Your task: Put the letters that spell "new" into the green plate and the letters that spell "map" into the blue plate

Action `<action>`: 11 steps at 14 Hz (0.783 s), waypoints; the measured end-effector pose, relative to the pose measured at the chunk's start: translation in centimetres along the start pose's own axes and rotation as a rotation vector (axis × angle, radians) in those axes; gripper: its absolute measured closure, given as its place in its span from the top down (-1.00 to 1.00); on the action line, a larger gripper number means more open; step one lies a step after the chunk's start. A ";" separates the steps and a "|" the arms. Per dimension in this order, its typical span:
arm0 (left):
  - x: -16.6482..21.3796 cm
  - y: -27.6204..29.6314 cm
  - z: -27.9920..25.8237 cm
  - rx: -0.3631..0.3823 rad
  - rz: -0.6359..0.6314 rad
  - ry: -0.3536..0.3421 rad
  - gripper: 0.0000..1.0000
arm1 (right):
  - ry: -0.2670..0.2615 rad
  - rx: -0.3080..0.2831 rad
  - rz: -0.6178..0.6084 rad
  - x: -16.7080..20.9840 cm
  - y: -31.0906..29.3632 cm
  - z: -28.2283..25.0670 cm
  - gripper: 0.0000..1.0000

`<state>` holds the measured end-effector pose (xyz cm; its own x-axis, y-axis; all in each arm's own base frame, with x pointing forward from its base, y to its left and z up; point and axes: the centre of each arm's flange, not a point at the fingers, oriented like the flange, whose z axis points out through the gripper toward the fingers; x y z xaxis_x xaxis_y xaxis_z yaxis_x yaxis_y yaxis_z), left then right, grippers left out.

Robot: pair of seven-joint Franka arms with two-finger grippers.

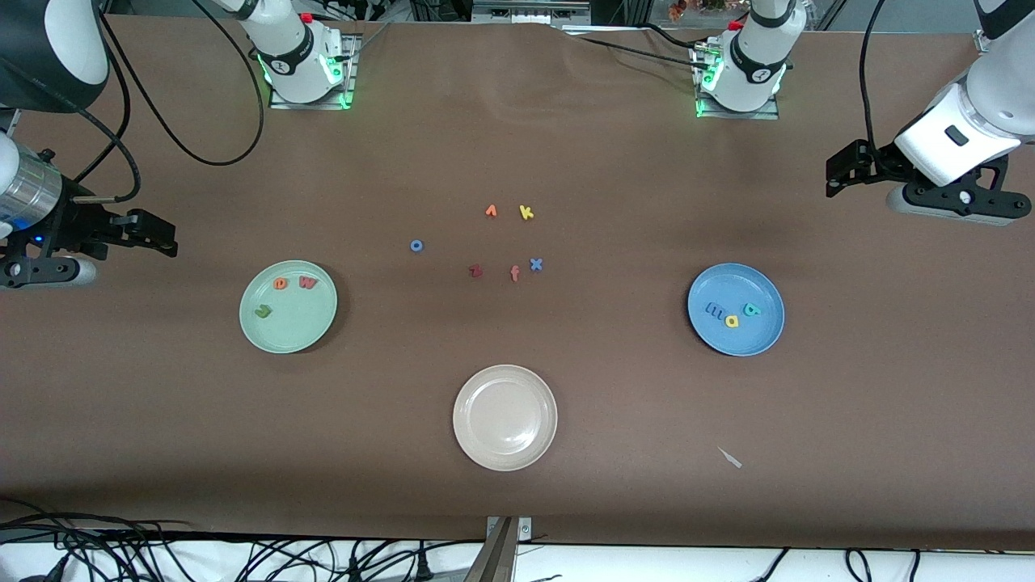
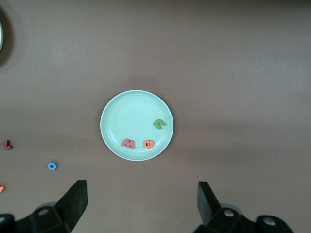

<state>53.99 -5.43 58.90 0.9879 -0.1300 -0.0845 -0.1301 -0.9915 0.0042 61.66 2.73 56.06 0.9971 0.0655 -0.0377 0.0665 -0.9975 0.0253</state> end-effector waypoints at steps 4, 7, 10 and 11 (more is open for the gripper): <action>0.0 -0.1 0.0 0.000 -0.001 -0.002 1.00 | -0.053 0.019 0.019 -0.8 0.8 0.6 1.00; 0.0 -0.2 0.1 -0.001 -0.004 -0.008 1.00 | -0.063 0.039 0.045 -2.5 2.3 -0.3 1.00; 0.0 -0.2 0.1 -0.001 -0.004 -0.008 1.00 | -0.051 0.054 0.048 -4.9 2.7 -2.7 1.00; 0.0 -0.1 0.1 0.000 -0.002 -0.007 1.00 | -0.047 0.060 0.048 -5.2 2.7 -3.0 1.00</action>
<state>54.01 -5.33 58.82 0.9875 -0.1280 -0.0918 -0.1282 -0.9917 0.0045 56.71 -0.23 59.36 0.9963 0.0176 -0.0843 0.0150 -0.9994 -0.0311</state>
